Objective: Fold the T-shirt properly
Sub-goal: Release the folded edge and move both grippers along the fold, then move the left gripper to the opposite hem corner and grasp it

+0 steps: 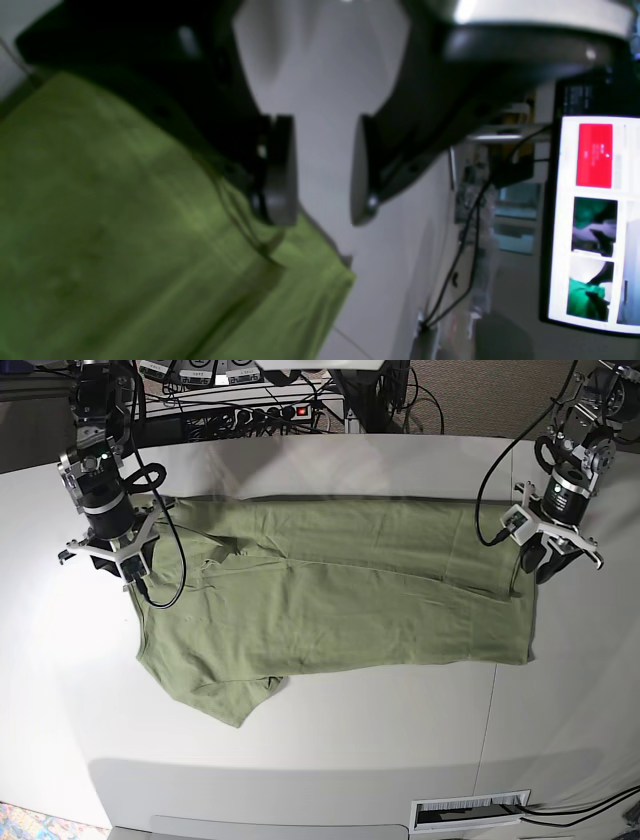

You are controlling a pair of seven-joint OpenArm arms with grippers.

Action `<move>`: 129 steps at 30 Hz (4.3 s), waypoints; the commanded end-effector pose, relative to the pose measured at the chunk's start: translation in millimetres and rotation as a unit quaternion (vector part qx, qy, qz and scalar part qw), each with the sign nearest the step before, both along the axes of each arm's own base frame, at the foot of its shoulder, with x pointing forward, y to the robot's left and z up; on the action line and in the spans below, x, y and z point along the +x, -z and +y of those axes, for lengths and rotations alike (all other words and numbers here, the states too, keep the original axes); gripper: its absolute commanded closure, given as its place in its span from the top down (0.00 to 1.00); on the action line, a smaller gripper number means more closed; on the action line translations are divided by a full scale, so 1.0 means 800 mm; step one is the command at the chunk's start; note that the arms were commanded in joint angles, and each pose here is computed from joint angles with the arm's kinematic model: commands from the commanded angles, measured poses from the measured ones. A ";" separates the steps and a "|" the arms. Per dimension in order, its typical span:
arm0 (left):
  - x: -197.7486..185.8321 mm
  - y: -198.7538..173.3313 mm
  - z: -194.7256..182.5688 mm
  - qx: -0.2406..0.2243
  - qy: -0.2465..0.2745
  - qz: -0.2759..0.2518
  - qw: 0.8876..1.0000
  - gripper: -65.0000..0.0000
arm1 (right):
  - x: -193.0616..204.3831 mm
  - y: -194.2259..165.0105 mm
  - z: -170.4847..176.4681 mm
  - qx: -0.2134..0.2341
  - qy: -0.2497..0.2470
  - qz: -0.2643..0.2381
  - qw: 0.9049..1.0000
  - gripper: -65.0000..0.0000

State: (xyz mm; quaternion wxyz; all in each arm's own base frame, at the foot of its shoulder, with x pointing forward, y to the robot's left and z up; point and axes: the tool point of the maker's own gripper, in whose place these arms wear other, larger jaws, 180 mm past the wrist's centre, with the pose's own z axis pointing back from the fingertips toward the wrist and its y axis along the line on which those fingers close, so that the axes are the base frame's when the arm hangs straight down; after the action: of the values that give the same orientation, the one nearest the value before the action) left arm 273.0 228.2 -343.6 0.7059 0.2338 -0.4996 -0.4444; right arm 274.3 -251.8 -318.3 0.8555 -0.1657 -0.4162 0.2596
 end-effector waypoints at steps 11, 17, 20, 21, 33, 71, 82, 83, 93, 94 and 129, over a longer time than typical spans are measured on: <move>0.005 0.015 -0.078 -0.058 0.126 0.107 0.984 0.00 | 0.009 -0.004 0.025 0.000 -0.025 -0.010 1.000 0.00; 0.012 0.011 -0.096 -0.051 0.178 0.141 0.972 0.00 | 0.013 0.005 0.045 -0.065 -0.062 0.000 0.996 0.00; 0.008 0.013 -0.099 -0.049 0.189 0.153 0.969 0.00 | 0.012 0.006 0.045 -0.081 -0.066 0.001 0.995 0.00; 0.006 0.015 -0.099 -0.049 0.192 0.159 0.967 0.00 | 0.012 0.006 0.043 -0.085 -0.064 0.002 0.994 0.00; -0.008 0.031 -0.094 -0.034 0.195 0.203 0.959 0.00 | 0.009 0.061 0.016 -0.070 -0.036 0.063 0.995 0.00; -0.191 0.122 -0.068 -0.047 0.181 0.416 0.890 0.00 | -0.132 0.113 0.004 -0.076 0.014 0.271 0.959 0.00; -0.153 0.079 -0.077 -0.024 0.194 0.348 0.917 0.00 | -0.100 0.071 0.008 -0.090 -0.006 0.184 0.979 0.00; -0.147 0.075 -0.078 -0.026 0.189 0.335 0.922 0.00 | -0.097 0.068 0.005 -0.090 -0.003 0.178 0.980 0.00; -0.089 0.005 -0.106 -0.029 0.169 0.203 0.964 0.00 | -0.070 0.045 -0.007 -0.068 0.010 0.127 0.990 0.00; -0.087 -0.001 -0.108 -0.026 0.168 0.199 0.965 0.00 | -0.067 0.043 -0.006 -0.065 0.010 0.124 0.990 0.00; 0.131 0.009 0.029 -0.318 -0.027 0.225 0.921 0.35 | 0.013 -0.002 0.053 0.054 0.013 0.017 0.998 0.14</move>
State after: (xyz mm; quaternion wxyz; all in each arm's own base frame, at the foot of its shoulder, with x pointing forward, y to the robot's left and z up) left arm 365.8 247.2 -370.9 0.8606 -0.1004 -0.4102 -0.2845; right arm 276.9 -208.6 -330.0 0.8845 -0.1151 -0.3905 0.2277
